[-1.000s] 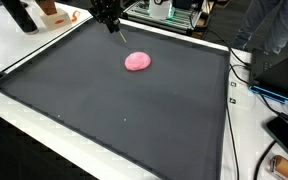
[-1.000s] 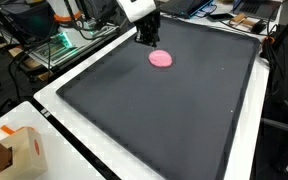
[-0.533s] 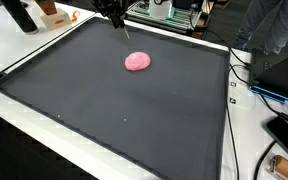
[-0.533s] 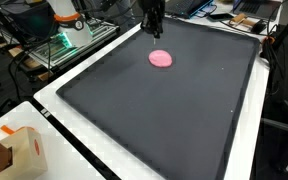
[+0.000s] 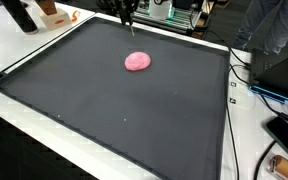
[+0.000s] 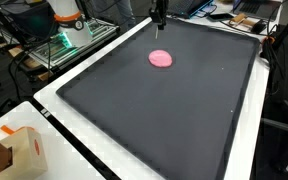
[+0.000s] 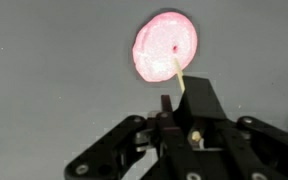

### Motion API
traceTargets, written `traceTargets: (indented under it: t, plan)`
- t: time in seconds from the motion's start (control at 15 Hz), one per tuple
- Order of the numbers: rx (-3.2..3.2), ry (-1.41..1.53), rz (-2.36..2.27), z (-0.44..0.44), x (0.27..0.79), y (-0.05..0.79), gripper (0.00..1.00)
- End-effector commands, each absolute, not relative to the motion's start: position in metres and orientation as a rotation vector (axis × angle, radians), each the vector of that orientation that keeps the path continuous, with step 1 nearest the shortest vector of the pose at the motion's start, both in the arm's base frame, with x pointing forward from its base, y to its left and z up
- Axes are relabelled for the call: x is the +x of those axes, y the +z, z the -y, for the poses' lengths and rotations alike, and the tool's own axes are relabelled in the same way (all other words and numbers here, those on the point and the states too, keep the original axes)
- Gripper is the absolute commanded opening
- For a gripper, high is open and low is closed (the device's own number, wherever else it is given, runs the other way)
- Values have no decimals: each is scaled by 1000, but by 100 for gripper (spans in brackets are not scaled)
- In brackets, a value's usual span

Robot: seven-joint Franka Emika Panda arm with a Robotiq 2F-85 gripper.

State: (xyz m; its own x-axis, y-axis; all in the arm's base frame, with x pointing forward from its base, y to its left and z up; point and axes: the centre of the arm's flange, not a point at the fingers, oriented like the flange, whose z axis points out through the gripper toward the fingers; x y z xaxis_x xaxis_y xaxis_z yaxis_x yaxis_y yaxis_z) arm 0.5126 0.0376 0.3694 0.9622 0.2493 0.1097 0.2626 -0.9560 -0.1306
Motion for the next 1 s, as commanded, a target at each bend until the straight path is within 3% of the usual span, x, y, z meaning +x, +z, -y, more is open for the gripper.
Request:
traceTargets:
  t: [0.0,0.2,0.27,0.93]
  plan:
    - [-3024,-168,436,-56,503,375,6]
    - [-3061,-232,537,-67,504,379,6]
    - [-3023,-187,501,-62,512,378,25]
    - [-3037,-217,540,-67,514,380,25]
